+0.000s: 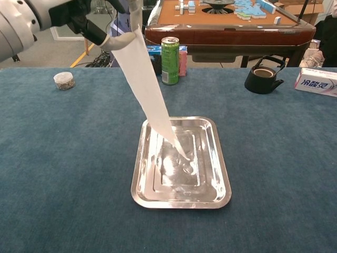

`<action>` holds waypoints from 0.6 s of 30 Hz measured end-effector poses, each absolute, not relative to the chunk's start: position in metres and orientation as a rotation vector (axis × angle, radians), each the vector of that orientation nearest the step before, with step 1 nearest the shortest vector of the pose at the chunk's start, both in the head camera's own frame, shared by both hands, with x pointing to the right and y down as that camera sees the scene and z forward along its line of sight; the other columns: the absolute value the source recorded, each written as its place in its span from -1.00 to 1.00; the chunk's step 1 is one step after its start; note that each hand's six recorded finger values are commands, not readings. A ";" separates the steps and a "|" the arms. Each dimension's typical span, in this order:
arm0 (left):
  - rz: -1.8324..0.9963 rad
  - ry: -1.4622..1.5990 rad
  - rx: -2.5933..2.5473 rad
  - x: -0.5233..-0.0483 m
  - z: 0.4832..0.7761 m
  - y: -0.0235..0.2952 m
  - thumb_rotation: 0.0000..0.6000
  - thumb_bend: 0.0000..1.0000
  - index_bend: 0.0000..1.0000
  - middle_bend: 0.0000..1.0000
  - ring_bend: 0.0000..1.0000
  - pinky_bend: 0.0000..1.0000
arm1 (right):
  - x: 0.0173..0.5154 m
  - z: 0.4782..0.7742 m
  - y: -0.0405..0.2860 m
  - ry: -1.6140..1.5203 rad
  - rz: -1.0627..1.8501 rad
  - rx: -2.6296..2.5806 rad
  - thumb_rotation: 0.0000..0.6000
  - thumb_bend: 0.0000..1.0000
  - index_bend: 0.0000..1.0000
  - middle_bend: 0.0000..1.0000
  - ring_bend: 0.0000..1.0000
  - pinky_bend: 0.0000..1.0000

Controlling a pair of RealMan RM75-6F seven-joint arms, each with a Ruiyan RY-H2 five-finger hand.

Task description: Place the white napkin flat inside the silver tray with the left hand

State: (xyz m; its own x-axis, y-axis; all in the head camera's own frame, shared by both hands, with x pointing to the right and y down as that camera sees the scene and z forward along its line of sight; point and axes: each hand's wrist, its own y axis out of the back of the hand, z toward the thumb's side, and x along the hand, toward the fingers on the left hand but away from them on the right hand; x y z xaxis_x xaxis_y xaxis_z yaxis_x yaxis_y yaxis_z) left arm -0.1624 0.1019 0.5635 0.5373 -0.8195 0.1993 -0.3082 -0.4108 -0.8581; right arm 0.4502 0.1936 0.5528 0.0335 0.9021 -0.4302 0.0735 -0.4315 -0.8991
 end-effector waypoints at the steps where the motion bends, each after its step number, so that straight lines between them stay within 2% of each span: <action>1: -0.807 0.915 -1.968 -0.164 0.566 0.103 1.00 0.04 0.22 -1.00 -1.00 -0.61 | 0.450 0.553 0.194 -1.012 1.478 -1.601 1.00 -0.86 -0.48 -0.51 -0.66 -0.47; 9: -0.892 0.889 -1.987 -0.177 0.598 0.128 1.00 0.04 0.22 -1.00 -1.00 -0.61 | 0.449 0.553 0.194 -1.006 1.476 -1.602 1.00 -0.86 -0.48 -0.51 -0.66 -0.47; 18: -0.956 0.847 -1.907 -0.189 0.603 0.149 1.00 0.04 0.23 -1.00 -1.00 -0.61 | 0.448 0.553 0.194 -1.002 1.477 -1.602 1.00 -0.86 -0.48 -0.51 -0.66 -0.47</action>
